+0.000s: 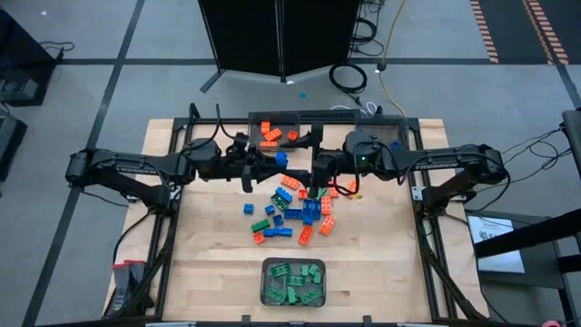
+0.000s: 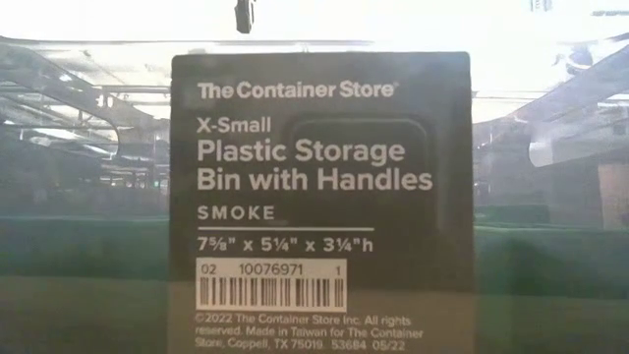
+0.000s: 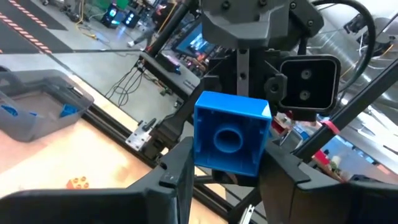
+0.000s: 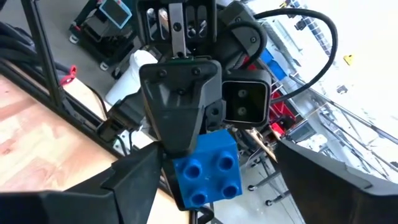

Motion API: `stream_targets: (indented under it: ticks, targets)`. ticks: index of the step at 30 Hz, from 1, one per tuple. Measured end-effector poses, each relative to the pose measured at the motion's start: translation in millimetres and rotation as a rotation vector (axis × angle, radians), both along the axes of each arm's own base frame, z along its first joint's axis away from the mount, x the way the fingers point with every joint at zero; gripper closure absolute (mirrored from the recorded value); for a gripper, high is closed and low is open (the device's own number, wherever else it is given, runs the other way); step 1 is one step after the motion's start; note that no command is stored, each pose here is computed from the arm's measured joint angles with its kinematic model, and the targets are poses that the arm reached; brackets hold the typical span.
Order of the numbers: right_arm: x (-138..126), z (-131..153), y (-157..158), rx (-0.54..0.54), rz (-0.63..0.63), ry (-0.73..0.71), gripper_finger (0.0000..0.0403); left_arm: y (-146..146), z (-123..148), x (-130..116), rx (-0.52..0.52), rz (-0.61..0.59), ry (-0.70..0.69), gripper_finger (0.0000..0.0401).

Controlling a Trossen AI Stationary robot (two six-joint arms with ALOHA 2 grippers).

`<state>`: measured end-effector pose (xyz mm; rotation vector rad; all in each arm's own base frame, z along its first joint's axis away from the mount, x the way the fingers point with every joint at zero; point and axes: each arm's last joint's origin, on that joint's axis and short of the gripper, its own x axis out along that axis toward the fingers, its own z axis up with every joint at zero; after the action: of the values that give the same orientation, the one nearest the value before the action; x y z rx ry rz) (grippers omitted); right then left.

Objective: Sort blocks
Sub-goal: Put the blue game piece into the top right black bin

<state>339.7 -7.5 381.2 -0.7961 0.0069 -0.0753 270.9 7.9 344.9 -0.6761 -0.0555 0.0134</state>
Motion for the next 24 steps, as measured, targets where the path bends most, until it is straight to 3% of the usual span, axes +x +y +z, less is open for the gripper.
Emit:
stream_targets:
  ticks: [9,17,21,24]
  targets:
    - [8.1,-7.5,-0.2,0.003,-0.003,0.012,0.0155,-0.3,-0.4,0.4,0.002,-0.012,-0.001,0.0275]
    - [15.6,-9.8,2.1,0.014,-0.062,0.037,0.0282,-0.6,0.4,0.4,-0.012,-0.024,-0.009,0.0275]
    - [14.6,-2.9,3.9,0.012,-0.108,0.025,0.0282,-0.6,1.5,-0.1,-0.040,-0.026,-0.015,0.0272]
    - [14.1,3.2,3.1,0.012,-0.130,0.025,0.0282,0.0,2.9,-0.1,-0.040,-0.009,-0.026,0.0247]
